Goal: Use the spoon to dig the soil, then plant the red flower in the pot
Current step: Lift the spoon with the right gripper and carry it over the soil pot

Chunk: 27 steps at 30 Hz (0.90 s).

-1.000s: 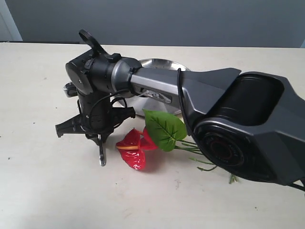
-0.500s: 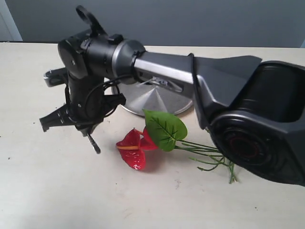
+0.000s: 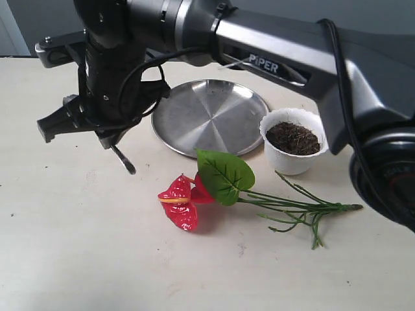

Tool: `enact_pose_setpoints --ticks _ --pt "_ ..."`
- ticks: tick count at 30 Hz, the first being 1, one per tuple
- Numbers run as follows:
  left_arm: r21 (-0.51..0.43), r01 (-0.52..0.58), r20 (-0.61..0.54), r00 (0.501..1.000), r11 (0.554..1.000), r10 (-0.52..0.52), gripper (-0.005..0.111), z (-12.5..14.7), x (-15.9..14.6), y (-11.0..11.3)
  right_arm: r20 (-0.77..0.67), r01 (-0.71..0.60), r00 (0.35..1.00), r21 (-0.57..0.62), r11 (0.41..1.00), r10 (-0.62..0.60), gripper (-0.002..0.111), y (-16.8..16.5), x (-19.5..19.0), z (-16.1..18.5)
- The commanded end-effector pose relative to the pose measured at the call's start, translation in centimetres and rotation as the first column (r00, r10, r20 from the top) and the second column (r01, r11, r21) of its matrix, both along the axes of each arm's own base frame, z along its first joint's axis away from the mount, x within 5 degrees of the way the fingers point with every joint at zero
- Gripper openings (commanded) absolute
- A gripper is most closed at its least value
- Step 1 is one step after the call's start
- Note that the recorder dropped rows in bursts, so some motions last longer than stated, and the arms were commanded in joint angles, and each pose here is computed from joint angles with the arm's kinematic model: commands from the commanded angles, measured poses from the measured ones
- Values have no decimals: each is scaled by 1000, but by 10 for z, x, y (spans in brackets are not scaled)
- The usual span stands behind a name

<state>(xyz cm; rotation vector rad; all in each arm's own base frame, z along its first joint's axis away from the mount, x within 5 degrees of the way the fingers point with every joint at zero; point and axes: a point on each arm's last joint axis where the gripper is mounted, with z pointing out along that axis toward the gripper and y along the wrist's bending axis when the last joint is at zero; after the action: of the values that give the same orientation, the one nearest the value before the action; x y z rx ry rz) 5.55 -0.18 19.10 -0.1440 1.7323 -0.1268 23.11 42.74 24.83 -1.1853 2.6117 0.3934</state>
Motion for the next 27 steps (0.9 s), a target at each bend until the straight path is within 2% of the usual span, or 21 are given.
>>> enact_pose_setpoints --ticks 1,8,16,21,27 --pt "1 3 17 1000 1000 -3 0 1 0 0 -7 -42 999 -45 998 41 -1 -7 -1 4" --pt "1 3 17 1000 1000 -3 0 1 0 0 26 -112 993 -40 993 113 -1 -12 2 13" --pt "1 3 17 1000 1000 -3 0 1 0 0 100 -83 992 25 996 80 -1 -43 25 57" --pt "1 3 17 1000 1000 -3 0 1 0 0 115 30 993 53 998 -36 -1 -96 46 86" --pt "1 3 17 1000 1000 -3 0 1 0 0 72 101 992 50 994 -104 -1 -163 24 106"
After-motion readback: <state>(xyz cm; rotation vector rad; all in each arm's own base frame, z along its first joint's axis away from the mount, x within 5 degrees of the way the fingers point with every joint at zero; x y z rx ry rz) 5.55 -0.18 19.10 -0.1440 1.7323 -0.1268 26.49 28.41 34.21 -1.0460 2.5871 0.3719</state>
